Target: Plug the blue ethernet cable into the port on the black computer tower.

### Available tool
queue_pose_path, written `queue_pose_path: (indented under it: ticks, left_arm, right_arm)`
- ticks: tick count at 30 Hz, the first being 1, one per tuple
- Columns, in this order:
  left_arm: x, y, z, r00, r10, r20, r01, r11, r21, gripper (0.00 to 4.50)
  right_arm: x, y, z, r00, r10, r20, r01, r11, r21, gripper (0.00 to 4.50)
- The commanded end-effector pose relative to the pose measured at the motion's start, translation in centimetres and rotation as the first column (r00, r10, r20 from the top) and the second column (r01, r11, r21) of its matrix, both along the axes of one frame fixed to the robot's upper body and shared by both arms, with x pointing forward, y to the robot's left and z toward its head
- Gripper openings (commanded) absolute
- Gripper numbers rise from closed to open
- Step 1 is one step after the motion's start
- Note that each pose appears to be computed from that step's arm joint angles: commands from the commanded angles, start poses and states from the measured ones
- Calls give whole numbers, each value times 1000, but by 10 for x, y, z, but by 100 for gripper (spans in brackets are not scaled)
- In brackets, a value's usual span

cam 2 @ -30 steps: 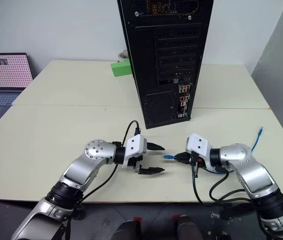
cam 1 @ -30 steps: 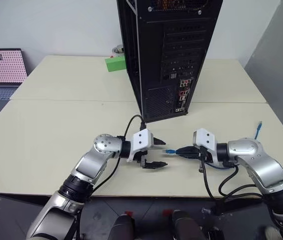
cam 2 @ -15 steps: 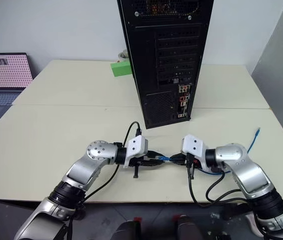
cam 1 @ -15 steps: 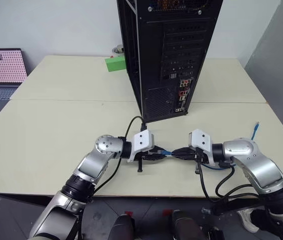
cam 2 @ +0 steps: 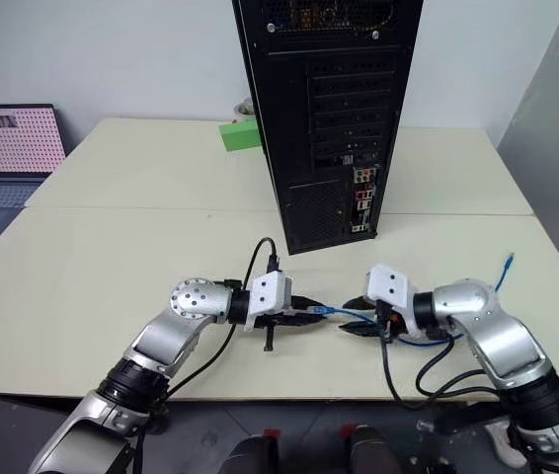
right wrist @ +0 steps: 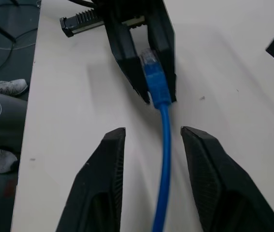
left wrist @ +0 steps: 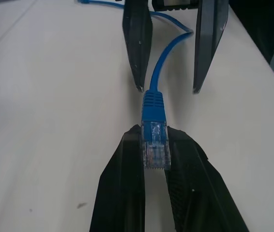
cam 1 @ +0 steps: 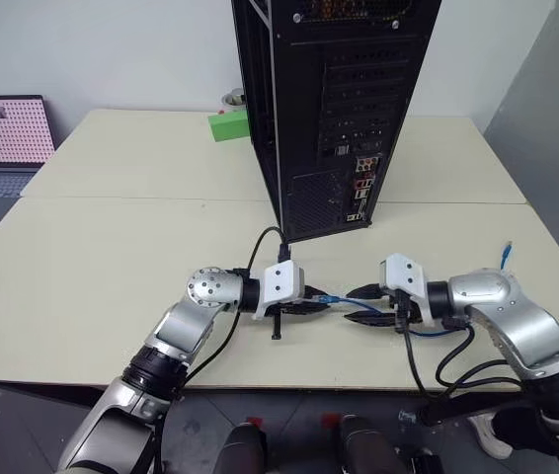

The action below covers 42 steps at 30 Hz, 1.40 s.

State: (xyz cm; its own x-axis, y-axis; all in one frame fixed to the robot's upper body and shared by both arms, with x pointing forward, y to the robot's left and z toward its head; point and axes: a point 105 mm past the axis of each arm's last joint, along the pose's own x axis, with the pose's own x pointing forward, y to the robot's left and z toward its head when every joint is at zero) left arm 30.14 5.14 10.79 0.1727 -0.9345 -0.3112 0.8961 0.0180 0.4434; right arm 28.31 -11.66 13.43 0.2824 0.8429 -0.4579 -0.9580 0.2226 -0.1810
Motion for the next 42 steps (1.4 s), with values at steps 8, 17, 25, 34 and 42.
queue_pose_path:
  ticks: [8, 17, 25, 34, 42]
  left_arm:
    - [-11, 2, 16, 717, -69, 694, 123, 992, -29, 31]
    - [-9, 2, 21, 604, -26, 797, 144, 987, -77, 31]
    - [-7, 0, 22, 579, -18, 815, 149, 985, -83, 31]
    - [-10, -3, 21, 575, -17, 818, 156, 984, -89, 31]
    - [-10, -4, 23, 572, -1, 820, 154, 982, -106, 31]
  right_arm:
    - [-20, 4, 25, 967, -50, -249, 121, 952, 281, 271]
    - [-22, 21, 20, 957, -36, -286, 129, 941, 313, 271]
    - [-21, 36, 18, 956, -6, -293, 107, 938, 329, 271]
    - [-17, 42, 21, 957, 1, -289, 104, 932, 348, 137]
    - [-15, 42, 20, 956, -2, -293, 107, 932, 345, 0]
